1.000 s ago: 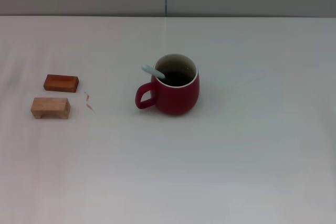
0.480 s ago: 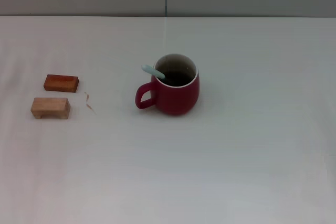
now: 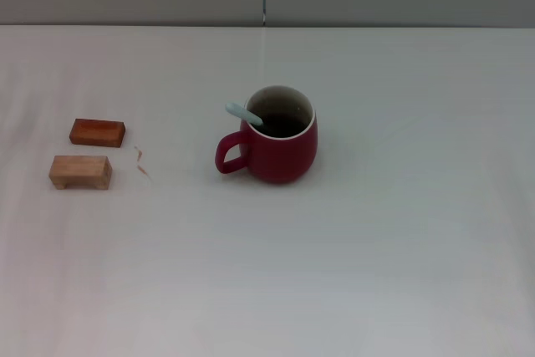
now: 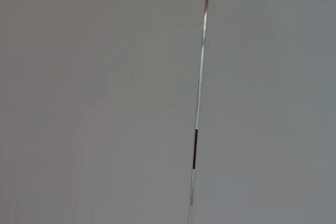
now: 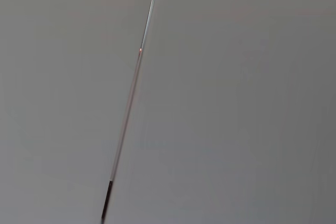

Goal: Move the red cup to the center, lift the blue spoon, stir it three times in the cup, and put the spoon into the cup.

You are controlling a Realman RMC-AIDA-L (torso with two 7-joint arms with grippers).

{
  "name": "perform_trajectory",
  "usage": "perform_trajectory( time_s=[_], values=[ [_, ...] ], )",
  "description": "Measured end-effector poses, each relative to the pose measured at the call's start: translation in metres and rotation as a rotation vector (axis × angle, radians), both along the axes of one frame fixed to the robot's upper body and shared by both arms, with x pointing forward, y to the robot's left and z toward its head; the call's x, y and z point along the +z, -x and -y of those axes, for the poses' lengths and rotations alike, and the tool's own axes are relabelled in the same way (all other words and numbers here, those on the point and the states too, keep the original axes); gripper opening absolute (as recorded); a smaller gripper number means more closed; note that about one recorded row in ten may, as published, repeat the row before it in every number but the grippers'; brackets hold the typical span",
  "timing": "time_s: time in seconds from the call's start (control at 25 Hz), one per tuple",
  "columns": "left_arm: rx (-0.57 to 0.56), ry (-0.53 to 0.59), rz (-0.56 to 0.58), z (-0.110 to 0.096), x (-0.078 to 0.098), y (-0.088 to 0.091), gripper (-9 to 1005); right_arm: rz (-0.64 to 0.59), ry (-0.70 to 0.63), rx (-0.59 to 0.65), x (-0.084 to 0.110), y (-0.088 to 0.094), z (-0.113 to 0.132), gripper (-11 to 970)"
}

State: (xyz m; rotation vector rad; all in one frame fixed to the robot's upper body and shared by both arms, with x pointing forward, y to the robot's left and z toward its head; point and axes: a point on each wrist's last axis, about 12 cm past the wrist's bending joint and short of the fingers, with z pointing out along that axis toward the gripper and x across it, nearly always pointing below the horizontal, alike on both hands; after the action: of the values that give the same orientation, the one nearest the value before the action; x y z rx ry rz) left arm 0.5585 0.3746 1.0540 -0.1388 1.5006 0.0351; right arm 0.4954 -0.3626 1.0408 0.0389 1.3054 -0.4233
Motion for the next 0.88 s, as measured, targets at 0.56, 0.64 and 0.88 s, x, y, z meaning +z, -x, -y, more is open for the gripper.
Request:
perform_trajectory(
  time_s=[0.56, 0.64, 0.88],
  values=[
    [-0.003, -0.003, -0.003, 0.0006, -0.0006, 0.0002, 829, 0.007, -0.002, 0.007, 0.0025, -0.0053, -0.0019, 695],
    [-0.003, -0.003, -0.003, 0.0007, -0.0007, 0.0002, 829, 0.01, -0.004, 0.003, 0.003, -0.0058, -0.0015, 695],
    [-0.001, 0.005, -0.001, 0.0002, -0.0005, 0.0003, 829, 0.017, -0.008, -0.004, 0.0034, -0.0046, -0.0001, 694]
  ],
)
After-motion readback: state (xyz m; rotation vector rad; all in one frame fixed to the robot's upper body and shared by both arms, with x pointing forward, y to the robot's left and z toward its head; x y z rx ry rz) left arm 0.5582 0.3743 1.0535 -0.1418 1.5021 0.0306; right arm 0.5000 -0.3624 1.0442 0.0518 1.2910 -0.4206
